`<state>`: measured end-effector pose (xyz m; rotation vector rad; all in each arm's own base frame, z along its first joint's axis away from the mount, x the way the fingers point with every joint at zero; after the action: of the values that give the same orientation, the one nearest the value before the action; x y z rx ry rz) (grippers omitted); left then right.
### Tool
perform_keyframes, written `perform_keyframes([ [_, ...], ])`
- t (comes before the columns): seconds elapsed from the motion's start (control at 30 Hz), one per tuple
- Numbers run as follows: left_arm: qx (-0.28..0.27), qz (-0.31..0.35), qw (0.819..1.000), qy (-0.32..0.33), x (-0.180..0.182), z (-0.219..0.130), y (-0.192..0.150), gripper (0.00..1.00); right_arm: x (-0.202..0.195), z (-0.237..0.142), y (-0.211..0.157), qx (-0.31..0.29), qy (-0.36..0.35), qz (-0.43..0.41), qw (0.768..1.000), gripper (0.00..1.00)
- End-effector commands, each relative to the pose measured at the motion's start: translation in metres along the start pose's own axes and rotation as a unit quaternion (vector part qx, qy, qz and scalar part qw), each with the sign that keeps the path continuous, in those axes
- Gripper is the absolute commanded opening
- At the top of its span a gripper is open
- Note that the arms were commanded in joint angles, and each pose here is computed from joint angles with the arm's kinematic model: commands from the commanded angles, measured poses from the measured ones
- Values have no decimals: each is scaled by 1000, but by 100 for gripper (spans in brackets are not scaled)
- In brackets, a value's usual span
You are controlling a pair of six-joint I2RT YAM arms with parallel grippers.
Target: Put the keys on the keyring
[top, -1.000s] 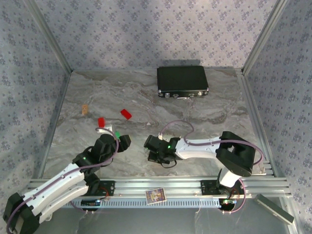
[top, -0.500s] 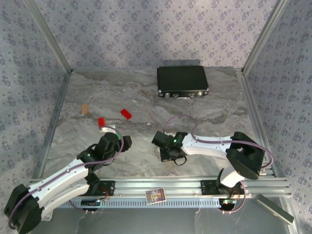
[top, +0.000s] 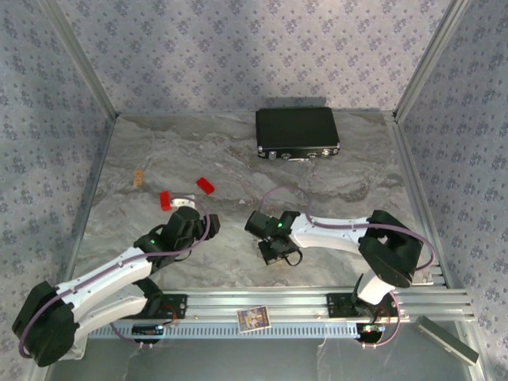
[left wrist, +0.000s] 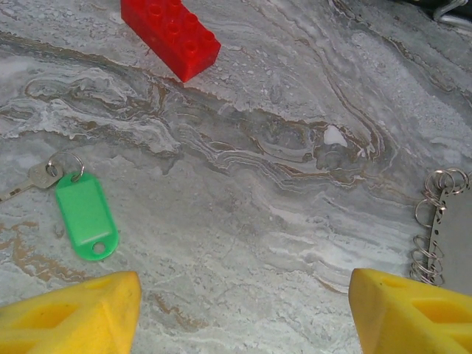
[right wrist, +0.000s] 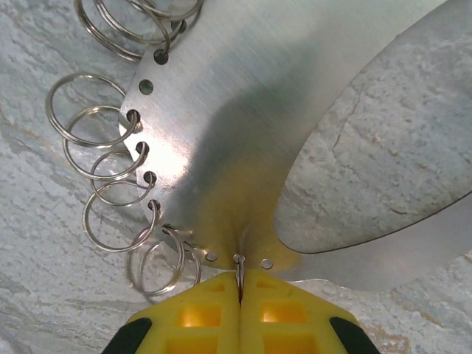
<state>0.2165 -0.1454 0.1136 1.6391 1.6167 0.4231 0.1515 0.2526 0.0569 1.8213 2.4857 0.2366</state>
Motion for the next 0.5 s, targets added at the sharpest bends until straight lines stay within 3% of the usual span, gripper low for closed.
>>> perform_keyframes([
  [0.0, -19, -1, 1000, -8, -7, -2, 15, 74, 1, 2, 2, 11, -3, -3, 1000, 13],
  [0.07, -19, -1, 1000, -7, -7, -2, 15, 74, 1, 4, 2, 13, -4, -1, 1000, 17],
  [0.2, -20, -3, 1000, -8, -7, -3, 16, 74, 0, 4, 4, 10, -10, 12, 1000, 18],
  [0.47, -19, -3, 1000, -8, -7, -3, 16, 74, -3, -1, 7, 0, -32, 7, 999, 7],
])
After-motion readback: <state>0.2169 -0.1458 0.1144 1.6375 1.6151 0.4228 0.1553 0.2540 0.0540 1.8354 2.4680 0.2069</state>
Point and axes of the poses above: each hand's point on the last joint's axis, 136 mm out from that joint toward the fingers, its own z axis out along the fingers, its own x axis along the line the jaws close on, y = z × x, the point moved 3 cm from there along -z, back along the fingers, and after that the axes turned 7 degrees about z, right-handed, at the moved point
